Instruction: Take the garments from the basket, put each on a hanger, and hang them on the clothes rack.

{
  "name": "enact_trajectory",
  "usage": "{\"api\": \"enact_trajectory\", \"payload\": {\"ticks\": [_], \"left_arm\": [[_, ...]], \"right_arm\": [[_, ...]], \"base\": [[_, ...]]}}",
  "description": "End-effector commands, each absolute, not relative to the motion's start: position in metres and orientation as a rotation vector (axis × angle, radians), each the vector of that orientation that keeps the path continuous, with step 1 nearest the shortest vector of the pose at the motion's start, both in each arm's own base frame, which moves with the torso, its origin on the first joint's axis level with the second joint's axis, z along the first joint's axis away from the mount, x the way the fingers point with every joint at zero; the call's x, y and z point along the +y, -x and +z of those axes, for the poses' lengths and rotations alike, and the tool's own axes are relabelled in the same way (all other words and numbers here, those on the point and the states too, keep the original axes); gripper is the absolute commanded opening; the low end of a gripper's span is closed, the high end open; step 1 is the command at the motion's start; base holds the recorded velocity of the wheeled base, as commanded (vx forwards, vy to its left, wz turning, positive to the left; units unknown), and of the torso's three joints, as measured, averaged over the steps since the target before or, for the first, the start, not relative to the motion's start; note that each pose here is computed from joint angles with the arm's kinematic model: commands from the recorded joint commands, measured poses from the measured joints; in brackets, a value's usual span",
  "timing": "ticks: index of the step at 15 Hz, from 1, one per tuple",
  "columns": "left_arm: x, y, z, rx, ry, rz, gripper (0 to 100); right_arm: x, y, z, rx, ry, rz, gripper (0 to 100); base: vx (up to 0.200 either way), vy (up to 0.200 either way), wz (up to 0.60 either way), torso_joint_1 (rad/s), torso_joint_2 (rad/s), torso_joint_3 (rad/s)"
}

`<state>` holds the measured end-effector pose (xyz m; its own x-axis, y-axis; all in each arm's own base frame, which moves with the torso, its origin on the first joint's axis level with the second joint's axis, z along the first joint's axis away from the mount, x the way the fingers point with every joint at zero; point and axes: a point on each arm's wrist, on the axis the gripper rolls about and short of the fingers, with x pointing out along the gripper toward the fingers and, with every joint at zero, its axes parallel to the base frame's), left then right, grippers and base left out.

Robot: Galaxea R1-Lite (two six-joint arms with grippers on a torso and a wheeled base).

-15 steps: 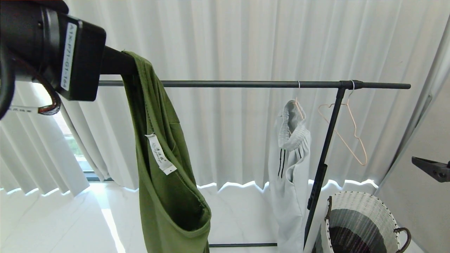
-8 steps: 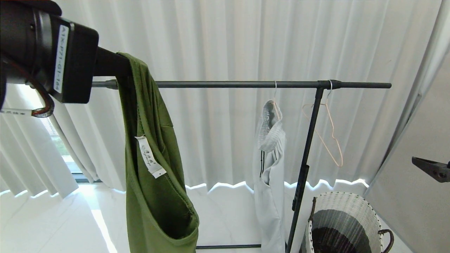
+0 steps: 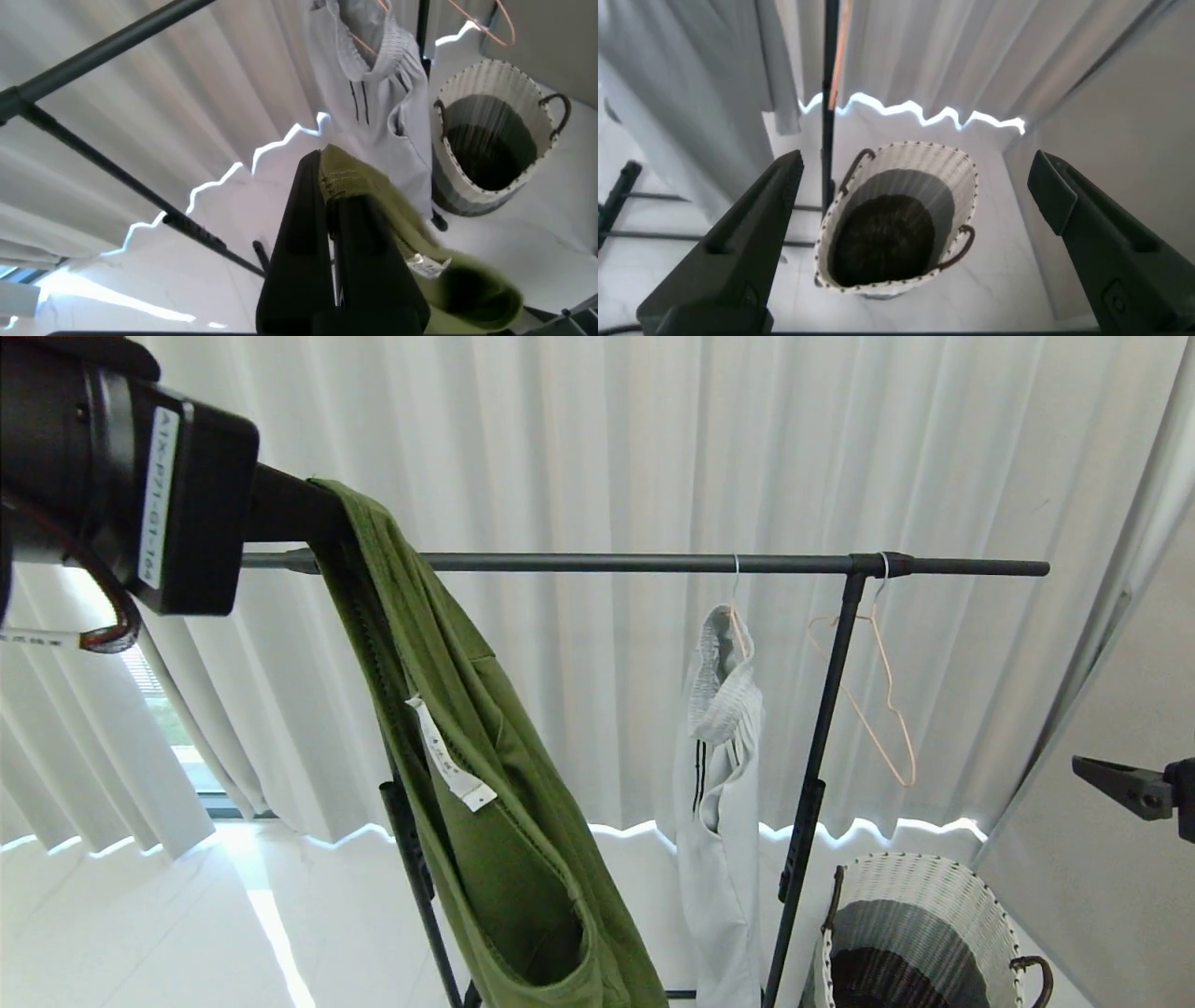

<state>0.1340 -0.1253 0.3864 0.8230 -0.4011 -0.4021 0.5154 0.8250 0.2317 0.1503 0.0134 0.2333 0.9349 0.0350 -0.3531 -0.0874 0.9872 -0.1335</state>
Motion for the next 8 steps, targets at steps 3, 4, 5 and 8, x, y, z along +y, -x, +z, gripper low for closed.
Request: {"api": "enact_trajectory", "payload": {"ticks": [3, 4, 5, 8], "left_arm": [[-0.126, -0.136, 0.385, 0.356, -0.345, -0.492, 0], [-0.127, -0.137, 0.382, 0.366, -0.349, -0.487, 0], [-0.126, -0.139, 0.379, 0.378, -0.353, -0.480, 0], [-0.123, -0.142, 0.370, 0.414, -0.367, -0.457, 0]], "right_arm": [[0.014, -0.162, 0.227, 0.403, 0.125, 0.059, 100], [0.015, -0.166, 0.224, 0.421, 0.091, 0.053, 100], [0.015, -0.170, 0.222, 0.437, 0.071, 0.048, 100], [0.016, -0.181, 0.213, 0.488, 0.033, 0.039, 100]], "base": [[0.200, 0.000, 0.00, -0.004, 0.00, 0.001], [0.200, 0.000, 0.00, 0.027, 0.01, -0.002], [0.200, 0.000, 0.00, 0.002, 0.01, 0.002], [0.200, 0.000, 0.00, 0.004, 0.00, 0.001]]}}
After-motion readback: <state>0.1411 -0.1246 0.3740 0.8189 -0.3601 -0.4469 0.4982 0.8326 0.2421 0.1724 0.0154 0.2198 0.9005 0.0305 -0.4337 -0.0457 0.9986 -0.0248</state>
